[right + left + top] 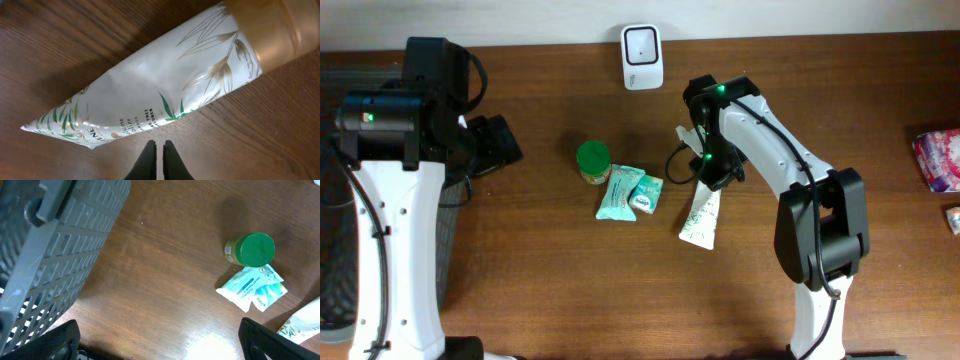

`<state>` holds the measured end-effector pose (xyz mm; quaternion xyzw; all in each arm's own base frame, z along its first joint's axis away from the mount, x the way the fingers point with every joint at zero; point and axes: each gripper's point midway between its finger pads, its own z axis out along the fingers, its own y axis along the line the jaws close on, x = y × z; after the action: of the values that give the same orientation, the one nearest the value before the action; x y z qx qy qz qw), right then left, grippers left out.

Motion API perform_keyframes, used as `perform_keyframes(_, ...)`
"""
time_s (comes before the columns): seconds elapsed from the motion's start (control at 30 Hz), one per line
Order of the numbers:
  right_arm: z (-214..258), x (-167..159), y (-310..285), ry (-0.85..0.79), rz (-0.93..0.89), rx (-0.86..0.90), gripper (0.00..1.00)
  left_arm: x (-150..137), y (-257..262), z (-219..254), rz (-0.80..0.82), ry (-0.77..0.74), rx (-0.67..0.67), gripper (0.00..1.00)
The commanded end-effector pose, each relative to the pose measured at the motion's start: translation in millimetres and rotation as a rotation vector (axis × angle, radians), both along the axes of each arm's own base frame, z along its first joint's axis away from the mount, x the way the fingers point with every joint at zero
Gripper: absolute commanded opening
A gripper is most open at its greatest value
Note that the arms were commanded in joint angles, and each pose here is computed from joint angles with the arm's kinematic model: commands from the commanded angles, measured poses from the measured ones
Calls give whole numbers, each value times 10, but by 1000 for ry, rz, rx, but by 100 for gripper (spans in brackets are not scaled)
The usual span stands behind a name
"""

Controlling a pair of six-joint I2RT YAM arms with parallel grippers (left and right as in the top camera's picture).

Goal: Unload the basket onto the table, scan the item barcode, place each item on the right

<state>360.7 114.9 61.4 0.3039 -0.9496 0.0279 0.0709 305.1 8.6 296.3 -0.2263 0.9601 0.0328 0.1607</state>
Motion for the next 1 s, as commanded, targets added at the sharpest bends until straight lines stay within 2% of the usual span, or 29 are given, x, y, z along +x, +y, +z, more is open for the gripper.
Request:
perform_keyframes(0.0, 43, 37, -22, -35, -18, 6, 4, -24, 13, 74, 16, -28, -5, 99)
perform_keyframes(0.23, -52, 54, -20, -44, -12, 9, 4, -24, 13, 74, 16, -28, -5, 99)
perform_keyframes(0.4, -259, 29, -41, -41, 70, 11, 4, -25, 13, 74, 16, -27, -5, 99)
perform_keyframes(0.77, -368, 74, -24, -73, 37, 17, 4, -24, 13, 74, 16, -28, -5, 99)
perform_keyframes(0.9, -285, 136, -3, -116, -144, 15, 4, -25, 13, 74, 16, -27, -5, 99)
perform_keyframes(0.97, -12, 242, 37, -197, -249, 45, 4, -24, 13, 74, 16, -28, -5, 99)
